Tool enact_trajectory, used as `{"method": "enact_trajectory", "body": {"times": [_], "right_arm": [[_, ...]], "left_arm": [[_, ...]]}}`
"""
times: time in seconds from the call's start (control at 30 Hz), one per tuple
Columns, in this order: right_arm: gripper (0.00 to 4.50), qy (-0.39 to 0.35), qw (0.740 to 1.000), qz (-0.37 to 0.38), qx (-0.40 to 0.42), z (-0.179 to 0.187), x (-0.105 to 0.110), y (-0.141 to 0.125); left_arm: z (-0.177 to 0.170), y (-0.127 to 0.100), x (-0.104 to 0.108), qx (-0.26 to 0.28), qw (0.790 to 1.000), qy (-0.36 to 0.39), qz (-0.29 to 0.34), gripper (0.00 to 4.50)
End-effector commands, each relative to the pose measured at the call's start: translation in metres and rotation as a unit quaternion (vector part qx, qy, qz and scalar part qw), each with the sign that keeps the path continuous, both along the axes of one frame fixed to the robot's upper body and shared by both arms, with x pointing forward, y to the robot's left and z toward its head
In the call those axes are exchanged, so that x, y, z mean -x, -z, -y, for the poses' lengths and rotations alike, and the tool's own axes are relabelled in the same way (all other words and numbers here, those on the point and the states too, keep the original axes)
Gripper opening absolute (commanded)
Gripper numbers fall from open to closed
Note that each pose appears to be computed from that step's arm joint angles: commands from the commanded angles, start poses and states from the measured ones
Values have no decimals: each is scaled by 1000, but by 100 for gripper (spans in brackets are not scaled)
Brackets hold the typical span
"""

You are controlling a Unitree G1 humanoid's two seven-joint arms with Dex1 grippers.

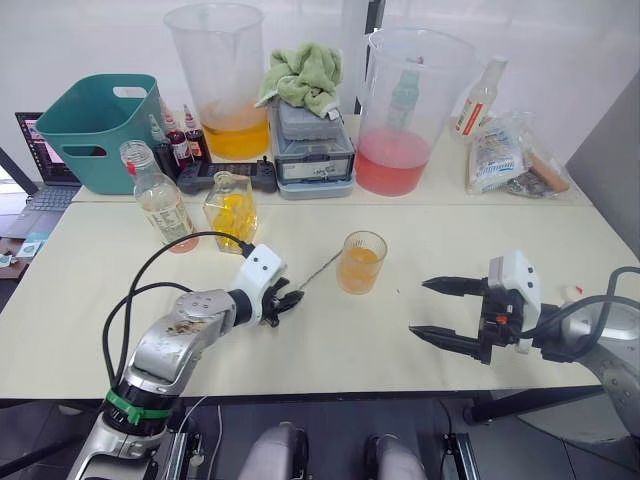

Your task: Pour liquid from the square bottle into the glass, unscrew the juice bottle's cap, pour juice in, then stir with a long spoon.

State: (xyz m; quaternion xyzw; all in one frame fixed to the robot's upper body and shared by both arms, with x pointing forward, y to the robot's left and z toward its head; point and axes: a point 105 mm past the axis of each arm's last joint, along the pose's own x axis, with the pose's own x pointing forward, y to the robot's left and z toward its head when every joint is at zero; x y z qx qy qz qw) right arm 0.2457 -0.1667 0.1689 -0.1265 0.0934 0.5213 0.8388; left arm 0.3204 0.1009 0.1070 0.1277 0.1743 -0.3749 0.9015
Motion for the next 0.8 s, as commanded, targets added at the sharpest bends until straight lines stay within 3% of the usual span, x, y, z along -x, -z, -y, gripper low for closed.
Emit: {"method": "enact_trajectory", "body": {"times": [0.03,0.07,0.1,0.27,0.47,0.63,0.8], "right_arm": [[450,1,1000,30,2,0,2,-12],[450,2,999,32,3,1,2,-12],[450,3,999,33,3,1,2,-12],[450,5,999,39,3,-2,3,-13],[450,7,999,53,-3,-4,-4,-20],[450,2,999,52,-2,-4,-7,-19],[450,-8,999,48,-5,-6,-7,-18]], "left_arm": [[5,-5,0,-11,1000,15,20,216],[6,-1,0,-21,1000,14,17,216],[6,2,0,-29,999,13,16,162],[2,10,-1,-48,999,-10,9,2],[-8,11,-1,-66,997,-23,15,2],[-48,-6,-5,-55,995,-74,35,2],[-75,-15,11,-38,995,-86,35,2]]}}
